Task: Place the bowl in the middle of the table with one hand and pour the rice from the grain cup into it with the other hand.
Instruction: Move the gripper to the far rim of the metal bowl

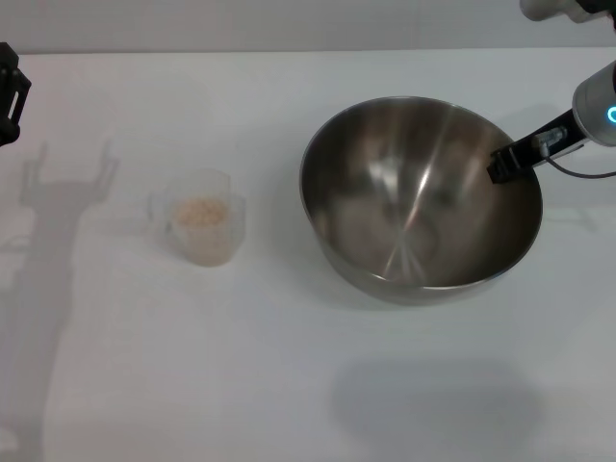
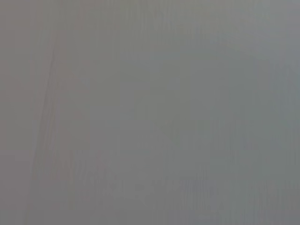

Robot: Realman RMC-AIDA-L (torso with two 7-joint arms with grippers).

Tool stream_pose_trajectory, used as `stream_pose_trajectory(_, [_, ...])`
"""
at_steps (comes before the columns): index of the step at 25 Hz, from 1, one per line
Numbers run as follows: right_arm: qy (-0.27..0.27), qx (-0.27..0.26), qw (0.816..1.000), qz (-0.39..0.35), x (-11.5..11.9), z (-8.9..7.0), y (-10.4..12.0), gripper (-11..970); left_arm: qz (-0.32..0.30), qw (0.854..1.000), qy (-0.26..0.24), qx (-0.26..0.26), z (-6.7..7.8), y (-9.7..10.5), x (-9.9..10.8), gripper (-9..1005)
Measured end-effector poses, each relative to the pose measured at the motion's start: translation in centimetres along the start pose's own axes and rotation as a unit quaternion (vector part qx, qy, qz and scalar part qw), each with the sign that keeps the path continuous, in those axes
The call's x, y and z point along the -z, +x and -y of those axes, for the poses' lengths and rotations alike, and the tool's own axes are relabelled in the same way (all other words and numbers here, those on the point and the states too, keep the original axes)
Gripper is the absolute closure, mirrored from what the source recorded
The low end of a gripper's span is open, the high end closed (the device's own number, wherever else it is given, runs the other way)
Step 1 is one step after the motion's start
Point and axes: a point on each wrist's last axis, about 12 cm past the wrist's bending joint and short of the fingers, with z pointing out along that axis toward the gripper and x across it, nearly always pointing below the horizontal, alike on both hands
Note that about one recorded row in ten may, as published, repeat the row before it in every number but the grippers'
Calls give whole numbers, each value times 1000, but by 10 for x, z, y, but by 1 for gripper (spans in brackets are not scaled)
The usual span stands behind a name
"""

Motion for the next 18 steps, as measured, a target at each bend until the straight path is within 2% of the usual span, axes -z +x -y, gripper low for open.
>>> stream_pose_trajectory(10, [-17, -12, 998, 51, 19, 3, -7, 930, 0, 1000, -2, 2, -1, 0, 3, 158])
stream_pose_trajectory(18, [-67, 7, 995, 79, 26, -12, -11, 937, 1, 1000, 0, 3, 0, 0, 4, 158])
